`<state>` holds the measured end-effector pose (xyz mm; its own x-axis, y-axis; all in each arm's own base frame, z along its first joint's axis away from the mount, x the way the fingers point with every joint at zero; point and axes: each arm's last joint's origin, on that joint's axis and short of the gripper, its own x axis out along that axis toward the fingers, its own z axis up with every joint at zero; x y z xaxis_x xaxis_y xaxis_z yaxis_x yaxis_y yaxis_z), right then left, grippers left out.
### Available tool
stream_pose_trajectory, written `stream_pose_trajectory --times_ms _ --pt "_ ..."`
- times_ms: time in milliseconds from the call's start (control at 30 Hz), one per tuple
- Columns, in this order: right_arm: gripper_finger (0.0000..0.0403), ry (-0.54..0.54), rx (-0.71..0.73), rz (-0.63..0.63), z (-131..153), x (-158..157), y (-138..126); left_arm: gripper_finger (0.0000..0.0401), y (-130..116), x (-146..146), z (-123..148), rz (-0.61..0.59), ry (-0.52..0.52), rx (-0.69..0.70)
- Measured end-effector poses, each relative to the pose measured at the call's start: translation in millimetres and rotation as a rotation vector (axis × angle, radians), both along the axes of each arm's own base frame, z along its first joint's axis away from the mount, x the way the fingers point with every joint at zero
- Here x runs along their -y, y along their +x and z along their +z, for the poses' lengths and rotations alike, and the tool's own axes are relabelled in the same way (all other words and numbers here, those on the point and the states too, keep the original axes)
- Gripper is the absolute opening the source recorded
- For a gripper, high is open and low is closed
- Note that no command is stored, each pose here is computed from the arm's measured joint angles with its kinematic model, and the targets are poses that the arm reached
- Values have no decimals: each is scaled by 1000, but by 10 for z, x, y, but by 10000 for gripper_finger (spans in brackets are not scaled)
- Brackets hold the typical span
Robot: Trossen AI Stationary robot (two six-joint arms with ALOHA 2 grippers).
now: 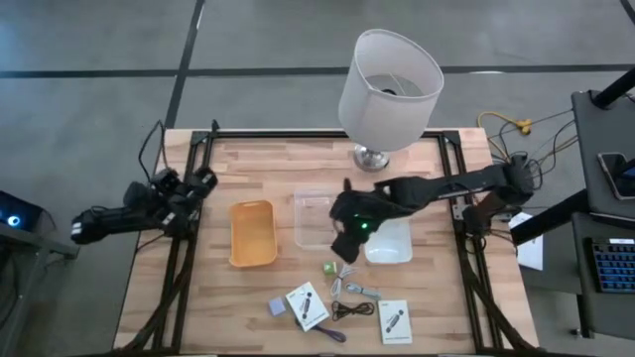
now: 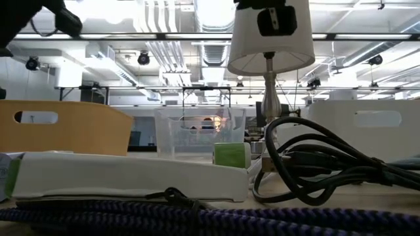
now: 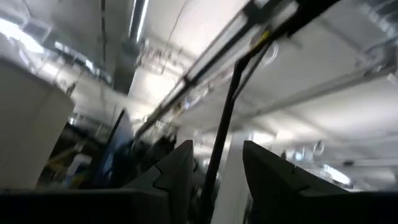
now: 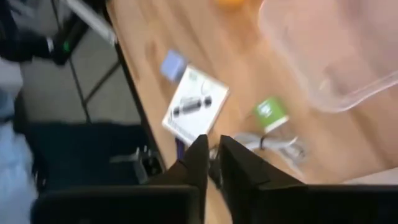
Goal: Pick and place items into bin
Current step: Put the green charger adapter into the transparent bin
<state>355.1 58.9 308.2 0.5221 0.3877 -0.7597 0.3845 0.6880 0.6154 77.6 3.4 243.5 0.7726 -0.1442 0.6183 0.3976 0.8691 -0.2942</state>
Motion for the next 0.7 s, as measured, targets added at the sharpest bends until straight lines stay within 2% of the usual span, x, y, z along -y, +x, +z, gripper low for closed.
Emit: stream_pose_trajectory --times_ms 67,200,267,367,433,533,700 --pt "71 19 -23 60 -65 -57 67 125 53 2 16 1 40 -104" --pt "136 -74 -120 212 -254 -210 106 125 123 5 72 -4 106 -286" --pt "163 -191 -151 281 -375 -300 116 125 140 4 88 2 130 -357" --pt "190 -408 -104 389 -467 -456 144 125 165 1 64 -1 136 -450" --pt "200 -506 -79 470 -547 -558 167 125 166 2 66 -7 133 -477" --pt "211 -545 -96 556 -763 -676 230 125 167 10 56 -35 141 -495" --pt "228 -574 -134 608 -1086 -834 370 125 165 12 20 -43 142 -519"
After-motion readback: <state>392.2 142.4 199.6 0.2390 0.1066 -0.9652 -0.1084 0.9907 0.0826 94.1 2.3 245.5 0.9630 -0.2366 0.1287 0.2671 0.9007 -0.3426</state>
